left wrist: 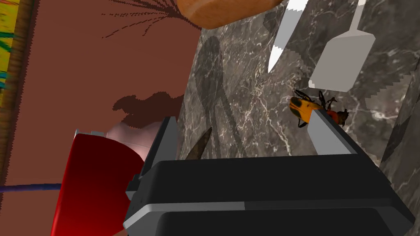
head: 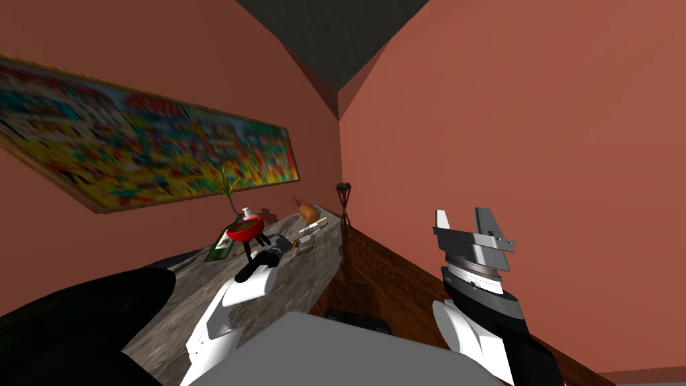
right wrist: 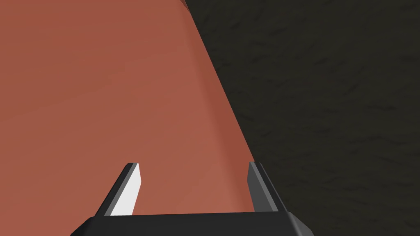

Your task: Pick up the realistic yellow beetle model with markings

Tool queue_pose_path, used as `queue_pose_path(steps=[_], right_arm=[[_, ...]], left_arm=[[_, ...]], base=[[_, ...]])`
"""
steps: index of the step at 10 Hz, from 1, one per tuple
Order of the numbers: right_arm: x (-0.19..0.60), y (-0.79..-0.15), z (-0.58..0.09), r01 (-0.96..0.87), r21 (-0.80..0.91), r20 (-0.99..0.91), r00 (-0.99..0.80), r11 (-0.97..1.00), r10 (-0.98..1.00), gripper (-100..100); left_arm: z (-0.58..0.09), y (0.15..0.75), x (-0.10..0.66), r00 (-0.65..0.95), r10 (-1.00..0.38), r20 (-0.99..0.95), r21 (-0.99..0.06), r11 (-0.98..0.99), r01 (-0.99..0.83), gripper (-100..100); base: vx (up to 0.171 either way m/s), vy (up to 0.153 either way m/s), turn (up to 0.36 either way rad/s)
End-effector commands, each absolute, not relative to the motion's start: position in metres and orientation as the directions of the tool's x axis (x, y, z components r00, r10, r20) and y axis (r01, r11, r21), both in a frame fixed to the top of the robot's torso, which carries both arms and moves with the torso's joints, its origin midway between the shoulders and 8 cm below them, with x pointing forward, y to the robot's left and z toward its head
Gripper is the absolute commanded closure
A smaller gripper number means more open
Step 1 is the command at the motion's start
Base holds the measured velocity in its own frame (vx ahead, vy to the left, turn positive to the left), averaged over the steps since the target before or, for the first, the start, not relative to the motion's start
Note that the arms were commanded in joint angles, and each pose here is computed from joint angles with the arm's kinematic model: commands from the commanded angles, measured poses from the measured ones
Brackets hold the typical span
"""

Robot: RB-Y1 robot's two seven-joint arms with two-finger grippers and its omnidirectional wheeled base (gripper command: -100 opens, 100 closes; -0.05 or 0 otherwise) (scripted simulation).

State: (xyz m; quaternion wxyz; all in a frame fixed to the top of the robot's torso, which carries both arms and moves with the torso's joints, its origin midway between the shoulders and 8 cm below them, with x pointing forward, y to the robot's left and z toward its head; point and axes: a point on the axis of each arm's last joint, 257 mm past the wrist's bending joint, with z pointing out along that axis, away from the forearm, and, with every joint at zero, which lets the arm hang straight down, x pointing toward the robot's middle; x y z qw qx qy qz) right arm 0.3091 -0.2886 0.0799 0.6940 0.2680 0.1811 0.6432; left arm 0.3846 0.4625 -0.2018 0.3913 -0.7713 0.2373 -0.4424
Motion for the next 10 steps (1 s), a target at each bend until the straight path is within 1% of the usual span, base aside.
queue_pose_path(steps=[1,2,3,5,8,9,10], right_arm=[[0.309,-0.289,0.08,-0.796,0.605,0.093,0.107,0.029,0.99,0],[0.309,-0.289,0.08,-0.796,0.605,0.093,0.107,0.029,0.99,0],[0.309,-0.289,0.08,-0.796,0.605,0.093,0.107,0.029,0.99,0],[0.309,-0.289,0.08,-0.796,0.605,0.093,0.107,0.029,0.99,0],[0.309,-0.289,0.08,-0.796,0.605,0.093,0.107,0.029,0.99,0],[0.309,-0.289,0.08,-0.796,0.605,0.093,0.107,0.029,0.99,0],[0.309,-0.289,0.08,-0.796,0.605,0.093,0.107,0.029,0.99,0]], left_arm=[[-0.211,0.475,0.376,0.537,-0.672,0.511,-0.788,-0.615,-0.02,-100],[-0.218,0.484,0.369,0.565,-0.639,0.523,-0.769,-0.64,-0.012,-100],[-0.22,0.484,0.368,0.569,-0.637,0.521,-0.766,-0.642,-0.017,-100],[-0.236,0.5,0.352,0.626,-0.564,0.539,-0.721,-0.693,-0.003,-100],[-0.262,0.517,0.327,0.701,-0.448,0.555,-0.646,-0.763,0.024,-100],[-0.262,0.517,0.327,0.701,-0.448,0.555,-0.646,-0.763,0.024,-100],[-0.272,0.52,0.318,0.721,-0.409,0.558,-0.62,-0.784,0.035,-100]], base=[[0.086,-0.047,0.02],[0.137,-0.069,0.033],[0.106,-0.047,0.026],[0.096,-0.057,0.033],[0.146,-0.063,0.04],[0.098,-0.026,0.013],[0.061,-0.019,0.017]])
